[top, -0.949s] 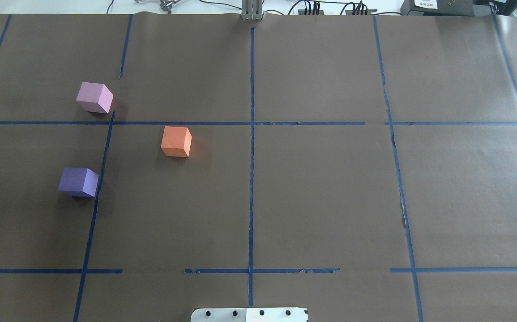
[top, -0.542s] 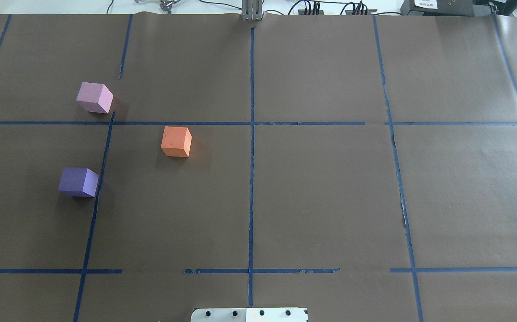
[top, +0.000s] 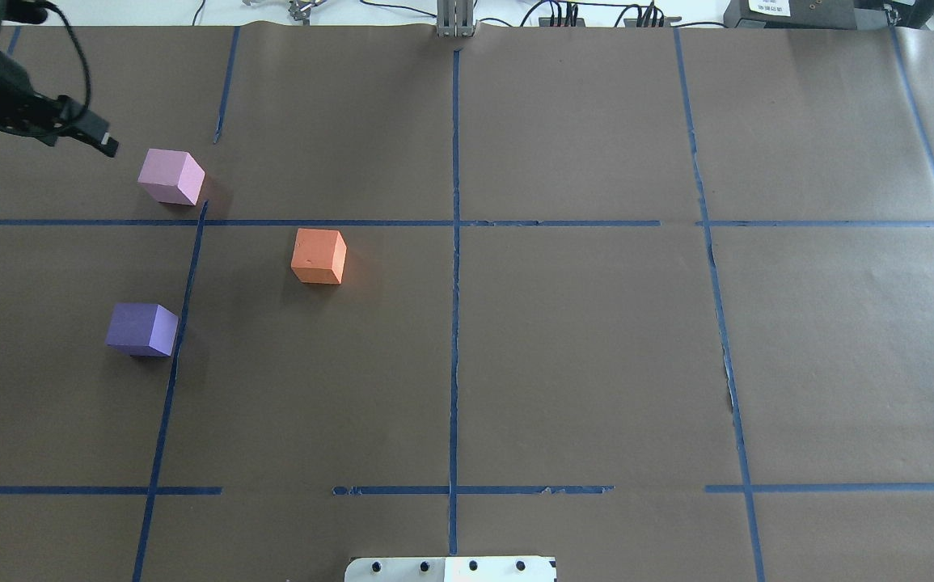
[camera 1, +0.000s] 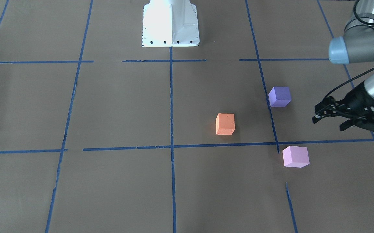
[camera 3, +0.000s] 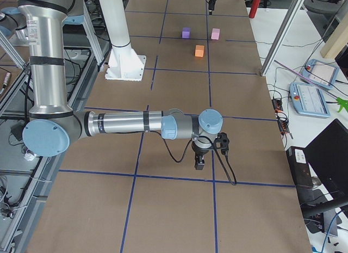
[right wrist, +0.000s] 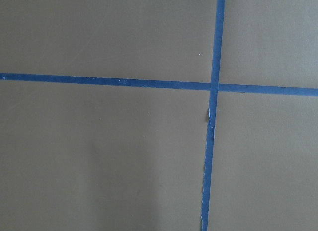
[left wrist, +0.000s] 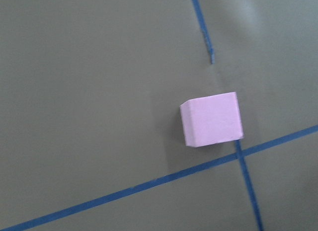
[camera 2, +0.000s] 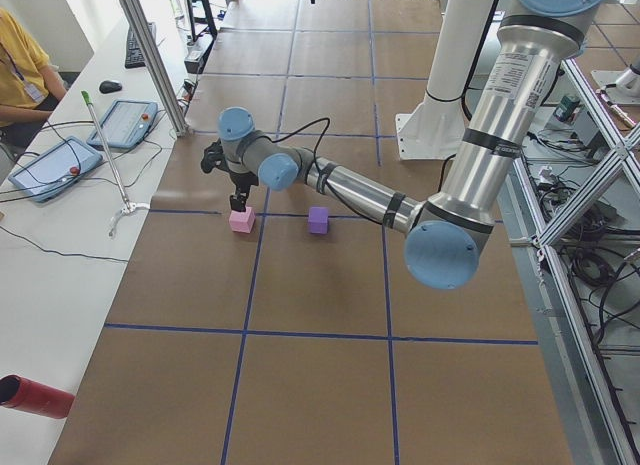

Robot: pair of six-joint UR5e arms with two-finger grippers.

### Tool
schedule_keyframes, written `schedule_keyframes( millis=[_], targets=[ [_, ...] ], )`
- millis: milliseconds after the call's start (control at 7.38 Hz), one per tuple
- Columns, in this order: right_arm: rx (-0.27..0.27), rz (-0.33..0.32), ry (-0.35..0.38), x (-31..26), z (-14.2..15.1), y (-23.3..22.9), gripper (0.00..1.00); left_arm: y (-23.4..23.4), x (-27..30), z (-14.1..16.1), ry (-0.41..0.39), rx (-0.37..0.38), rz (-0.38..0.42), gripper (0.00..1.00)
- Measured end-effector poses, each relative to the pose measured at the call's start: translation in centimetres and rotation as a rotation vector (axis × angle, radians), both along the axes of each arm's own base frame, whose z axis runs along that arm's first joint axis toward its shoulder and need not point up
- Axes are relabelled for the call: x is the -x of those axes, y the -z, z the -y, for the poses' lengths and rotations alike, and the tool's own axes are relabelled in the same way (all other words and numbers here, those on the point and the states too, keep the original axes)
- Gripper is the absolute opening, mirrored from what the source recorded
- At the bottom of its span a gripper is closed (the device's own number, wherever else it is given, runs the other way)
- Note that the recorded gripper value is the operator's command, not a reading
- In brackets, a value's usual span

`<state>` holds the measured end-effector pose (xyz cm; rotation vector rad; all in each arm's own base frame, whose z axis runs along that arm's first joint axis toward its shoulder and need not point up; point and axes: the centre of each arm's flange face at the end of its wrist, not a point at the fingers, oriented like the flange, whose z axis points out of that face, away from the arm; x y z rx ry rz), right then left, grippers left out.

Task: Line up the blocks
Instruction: 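Move the left gripper down over the orange cube, then grasp the orange cube with the left gripper and lift it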

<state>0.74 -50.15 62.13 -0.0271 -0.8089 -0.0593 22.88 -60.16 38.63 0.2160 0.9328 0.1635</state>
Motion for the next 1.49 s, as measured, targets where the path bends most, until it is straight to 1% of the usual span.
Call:
schedule_keyframes(
  millis=[136, 271, 407, 542, 814, 1220, 1356, 1492],
  targets=[
    [0.0, 0.0, 0.0, 0.0, 0.0, 0.0, 1.0, 3.6, -5.9, -0.7, 0.029, 0.054, -0.013, 1.0],
    [0.0, 0.0, 0.0, 0.0, 0.0, 0.0, 1.0, 6.7, -10.9, -1.6, 0.059, 0.084, -0.018, 1.0],
    [0.0, 0.0, 0.0, 0.0, 0.0, 0.0, 1.0, 8.6, -15.1, -2.3, 0.088, 0.093, -0.009, 1.0],
    [0.0, 0.0, 0.0, 0.0, 0.0, 0.0, 1.0, 9.5, -18.9, -2.9, 0.117, 0.097, 0.004, 1.0],
    [0.0, 0.0, 0.0, 0.0, 0.0, 0.0, 1.0, 9.7, -23.4, -4.4, 0.158, 0.09, 0.028, 1.0],
    [0.0, 0.0, 0.0, 0.0, 0.0, 0.0, 1.0, 8.3, -26.3, -6.0, 0.167, 0.116, 0.057, 0.99],
    [0.0, 0.0, 0.0, 0.0, 0.0, 0.0, 1.0, 7.4, -27.2, -6.4, 0.162, 0.125, 0.073, 0.76],
    [0.0, 0.0, 0.0, 0.0, 0.0, 0.0, 1.0, 6.9, -27.7, -6.6, 0.155, 0.13, 0.082, 0.38]
  ],
)
